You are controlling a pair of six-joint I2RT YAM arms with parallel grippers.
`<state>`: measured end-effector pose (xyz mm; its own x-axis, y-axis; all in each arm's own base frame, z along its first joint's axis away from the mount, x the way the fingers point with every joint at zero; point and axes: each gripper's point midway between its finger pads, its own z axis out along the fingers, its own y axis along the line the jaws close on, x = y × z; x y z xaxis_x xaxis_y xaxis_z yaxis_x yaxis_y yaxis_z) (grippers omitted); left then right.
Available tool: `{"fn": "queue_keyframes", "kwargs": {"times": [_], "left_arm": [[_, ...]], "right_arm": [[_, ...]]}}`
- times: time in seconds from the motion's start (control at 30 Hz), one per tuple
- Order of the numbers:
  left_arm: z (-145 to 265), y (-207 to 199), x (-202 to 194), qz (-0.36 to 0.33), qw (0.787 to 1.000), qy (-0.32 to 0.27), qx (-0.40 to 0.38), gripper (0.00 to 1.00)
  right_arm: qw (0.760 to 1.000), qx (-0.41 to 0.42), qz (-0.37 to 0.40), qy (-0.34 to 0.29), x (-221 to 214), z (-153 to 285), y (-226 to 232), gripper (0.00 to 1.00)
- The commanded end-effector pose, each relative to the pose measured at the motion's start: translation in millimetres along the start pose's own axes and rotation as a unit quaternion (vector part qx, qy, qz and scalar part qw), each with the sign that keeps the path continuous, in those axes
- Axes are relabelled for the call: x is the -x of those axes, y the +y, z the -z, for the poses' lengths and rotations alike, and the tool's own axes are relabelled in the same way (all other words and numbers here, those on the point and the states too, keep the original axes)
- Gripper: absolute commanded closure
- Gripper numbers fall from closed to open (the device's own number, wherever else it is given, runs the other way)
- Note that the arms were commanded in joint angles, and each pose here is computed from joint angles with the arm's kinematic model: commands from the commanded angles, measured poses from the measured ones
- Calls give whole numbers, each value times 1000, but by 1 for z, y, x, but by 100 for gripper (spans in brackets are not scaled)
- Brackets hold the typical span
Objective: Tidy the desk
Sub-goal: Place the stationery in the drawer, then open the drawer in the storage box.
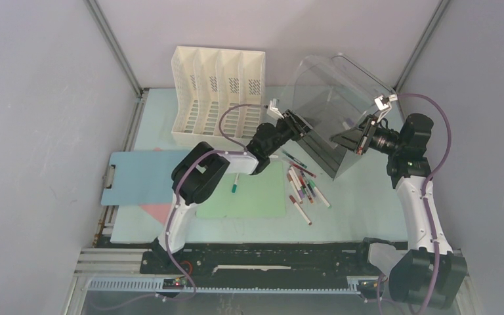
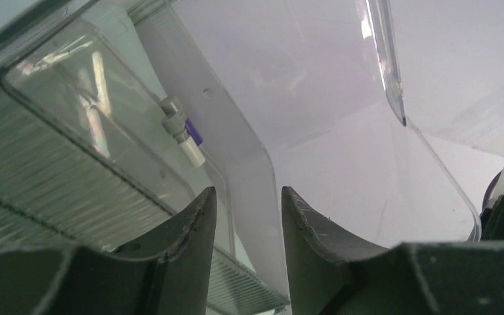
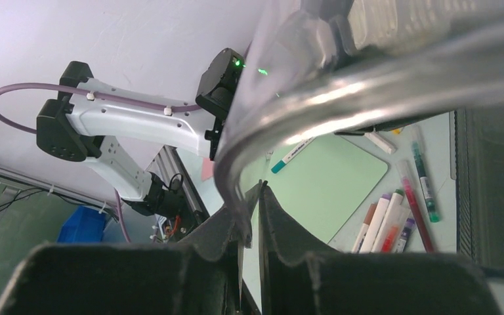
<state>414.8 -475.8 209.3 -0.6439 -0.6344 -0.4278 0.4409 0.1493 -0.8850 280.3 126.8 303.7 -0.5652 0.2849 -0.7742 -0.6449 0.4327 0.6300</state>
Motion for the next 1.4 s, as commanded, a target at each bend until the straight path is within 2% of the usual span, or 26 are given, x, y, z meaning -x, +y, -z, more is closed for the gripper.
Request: {"fn": "queue_keyframes", "kwargs": {"times": [0.0,0.33,0.63,0.8,1.0,1.03,1.13,1.2,1.27,1.37], "left_arm": [[13,-47,10,-34,998,-8,-51,55],[56,-34,3,-70,997,-5,-29,55],[104,-25,8,-165,986,-6,21,55],[141,-10,17,-233,969,-12,78,56],[190,4,43,-330,928,-22,171,55],[199,4,50,-345,920,-28,186,53],[223,-1,70,-381,897,-49,221,24],[237,-3,82,-392,885,-61,243,8],[248,-7,88,-390,886,-67,243,1],[263,-11,91,-364,902,-71,222,0]], "right_arm": [[998,61,19,28,-3,3,38,83],[998,59,24,27,-3,2,36,83],[998,47,30,32,-10,3,30,83],[998,35,51,31,-12,3,25,82],[996,-7,84,28,-14,6,12,81],[996,-13,88,27,-13,6,10,81],[994,-33,104,25,-14,7,3,81],[992,-46,115,25,-13,8,-2,80],[990,-60,124,25,-14,9,-7,80],[987,-78,141,25,-13,12,-12,80]]}}
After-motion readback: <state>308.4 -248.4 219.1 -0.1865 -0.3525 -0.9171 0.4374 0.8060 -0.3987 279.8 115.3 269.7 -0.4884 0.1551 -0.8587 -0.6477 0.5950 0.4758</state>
